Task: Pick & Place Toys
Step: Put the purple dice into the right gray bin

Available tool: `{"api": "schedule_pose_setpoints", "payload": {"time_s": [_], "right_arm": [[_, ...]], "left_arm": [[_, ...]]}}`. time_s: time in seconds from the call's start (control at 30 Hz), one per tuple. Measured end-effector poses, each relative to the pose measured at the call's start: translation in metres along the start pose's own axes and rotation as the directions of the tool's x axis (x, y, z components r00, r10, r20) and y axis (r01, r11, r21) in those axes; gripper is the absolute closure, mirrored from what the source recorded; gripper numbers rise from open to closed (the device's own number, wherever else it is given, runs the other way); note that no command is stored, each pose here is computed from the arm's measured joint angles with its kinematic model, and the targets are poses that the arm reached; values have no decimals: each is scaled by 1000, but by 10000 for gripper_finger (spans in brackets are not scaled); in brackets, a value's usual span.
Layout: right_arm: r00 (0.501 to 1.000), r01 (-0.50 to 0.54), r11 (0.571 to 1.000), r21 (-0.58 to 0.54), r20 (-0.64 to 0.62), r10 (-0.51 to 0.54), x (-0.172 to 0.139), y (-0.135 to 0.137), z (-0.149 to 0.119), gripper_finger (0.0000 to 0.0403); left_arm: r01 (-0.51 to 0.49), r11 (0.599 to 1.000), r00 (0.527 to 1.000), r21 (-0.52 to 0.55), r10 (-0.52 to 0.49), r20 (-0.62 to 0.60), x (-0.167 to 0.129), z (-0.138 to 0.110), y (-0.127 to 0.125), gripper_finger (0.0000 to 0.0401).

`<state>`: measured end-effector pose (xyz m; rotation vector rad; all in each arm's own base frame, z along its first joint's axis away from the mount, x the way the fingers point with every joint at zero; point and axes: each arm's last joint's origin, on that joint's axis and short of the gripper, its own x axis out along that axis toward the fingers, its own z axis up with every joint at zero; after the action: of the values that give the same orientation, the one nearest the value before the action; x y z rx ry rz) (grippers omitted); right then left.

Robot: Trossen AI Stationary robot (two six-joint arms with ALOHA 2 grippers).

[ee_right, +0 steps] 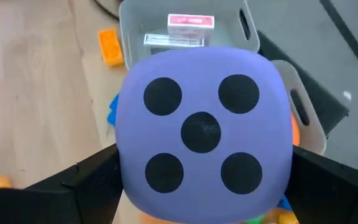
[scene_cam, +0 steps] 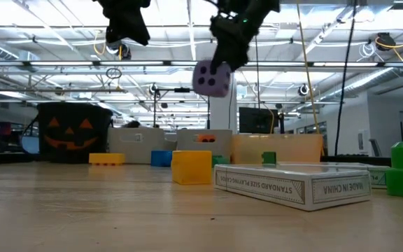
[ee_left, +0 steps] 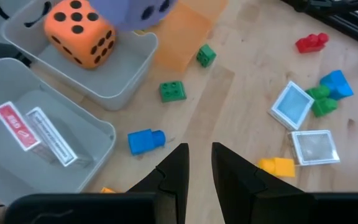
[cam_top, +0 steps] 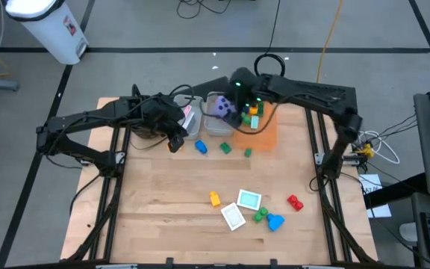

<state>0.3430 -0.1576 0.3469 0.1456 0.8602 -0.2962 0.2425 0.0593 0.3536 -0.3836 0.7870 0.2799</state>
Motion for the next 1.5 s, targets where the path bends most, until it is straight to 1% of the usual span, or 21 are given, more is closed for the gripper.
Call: {"api": "schedule_pose_setpoints", "payload": {"time_s": [0.1, 0.23, 0.37, 0.53, 0.63, 0.73, 0.8, 0.9, 1.0, 1.1, 1.17, 1.3, 1.5], "right_arm": [[1000, 3, 998, -59, -1, -3, 12, -3, 18, 51], [999, 5, 996, -88, -31, -8, 29, -12, 32, 51], [998, 11, 994, -108, -64, -18, 44, -23, 33, 52], [991, -5, 991, -136, -131, -13, 62, -28, 26, 52], [987, -43, 992, -115, -156, 25, 64, -23, 24, 52], [985, -78, 990, -121, -160, 59, 62, -16, 24, 52], [982, -90, 989, -121, -175, 68, 63, -12, 23, 53], [971, -145, 984, -104, -206, 121, 63, -6, 20, 53], [962, -160, 977, -140, -243, 123, 63, -3, 16, 53], [965, -161, 975, -155, -232, 122, 74, -4, 12, 53], [968, -156, 979, -133, -220, 125, 81, -7, 8, 53], [960, -159, 981, -107, -251, 128, 88, -17, -2, 53], [964, -152, 984, -88, -235, 127, 92, -28, -7, 53]], "left_arm": [[34, 999, 999, -2, -34, -9, 0, 0, -1, 327], [91, 996, 995, 6, -91, -27, 0, -2, -6, 327], [162, 986, 986, 31, -160, -48, -2, -5, -14, 327], [208, 975, 978, 75, -209, -3, -23, -10, -23, 327], [218, 972, 976, 83, -219, 8, -30, -13, -26, 327], [217, 972, 975, 87, -221, 34, -39, -14, -25, 327], [204, 976, 977, 79, -208, 54, -43, -15, -25, 327], [165, 984, 983, 68, -169, 68, -42, -14, -24, 327], [153, 986, 985, 65, -158, 75, -41, -14, -23, 327], [165, 985, 979, 58, -171, 110, -39, -9, -25, 327], [173, 984, 976, 45, -177, 129, -38, -6, -26, 327], [192, 981, 964, 36, -196, 182, -39, -1, -28, 327], [194, 981, 964, 30, -196, 182, -38, -1, -28, 327]]}}
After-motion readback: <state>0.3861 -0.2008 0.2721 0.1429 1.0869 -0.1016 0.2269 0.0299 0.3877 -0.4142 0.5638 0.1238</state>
